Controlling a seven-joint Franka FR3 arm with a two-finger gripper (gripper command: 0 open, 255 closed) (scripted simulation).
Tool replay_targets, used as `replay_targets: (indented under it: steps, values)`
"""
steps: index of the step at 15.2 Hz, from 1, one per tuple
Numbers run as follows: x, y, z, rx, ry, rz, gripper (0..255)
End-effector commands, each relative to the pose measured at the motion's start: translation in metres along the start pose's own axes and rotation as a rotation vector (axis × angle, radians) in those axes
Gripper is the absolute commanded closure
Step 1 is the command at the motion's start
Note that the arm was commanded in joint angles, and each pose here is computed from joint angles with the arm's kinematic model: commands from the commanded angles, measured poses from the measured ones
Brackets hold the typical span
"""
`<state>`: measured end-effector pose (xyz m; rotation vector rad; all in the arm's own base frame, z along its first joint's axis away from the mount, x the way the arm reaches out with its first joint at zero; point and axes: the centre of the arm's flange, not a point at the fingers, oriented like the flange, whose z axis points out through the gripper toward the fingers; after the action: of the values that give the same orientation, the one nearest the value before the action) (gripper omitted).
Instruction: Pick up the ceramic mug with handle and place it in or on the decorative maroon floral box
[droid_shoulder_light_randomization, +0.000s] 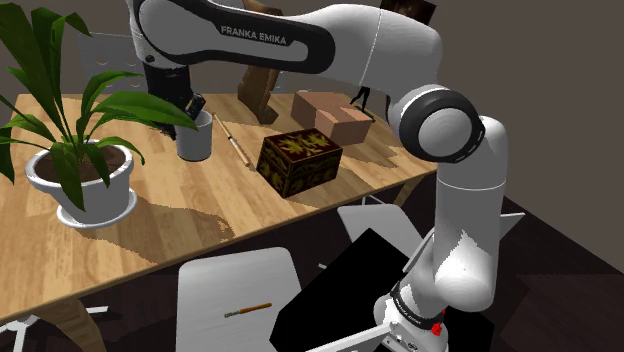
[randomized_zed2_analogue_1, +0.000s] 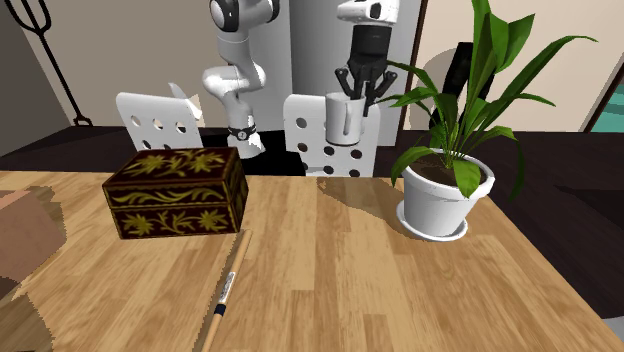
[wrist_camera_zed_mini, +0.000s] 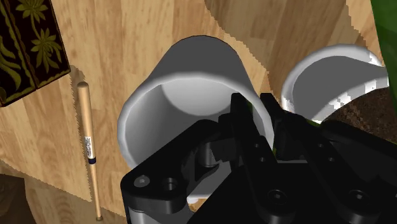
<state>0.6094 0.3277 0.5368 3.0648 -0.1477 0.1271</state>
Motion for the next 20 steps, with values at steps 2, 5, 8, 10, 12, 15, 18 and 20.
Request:
replay_targets:
  steps: [2, 5, 8, 10, 12, 15, 18, 20]
  values:
    - [0.001, 0.0, -0.017, 0.0, 0.0, 0.0, 255]
    - [0.002, 0.001, -0.032, 0.0, 0.0, 0.0, 255]
    - [0.003, 0.041, -0.032, 0.0, 0.0, 0.0, 255]
    - [0.004, 0.067, -0.032, 0.0, 0.0, 0.0, 255]
    - [0.005, 0.094, -0.032, 0.0, 0.0, 0.0, 255]
    - [0.007, 0.133, -0.031, 0.0, 0.0, 0.0, 255]
    - [0.008, 0.173, -0.031, 0.0, 0.0, 0.0, 255]
    - [0.009, 0.199, -0.031, 0.0, 0.0, 0.0, 255]
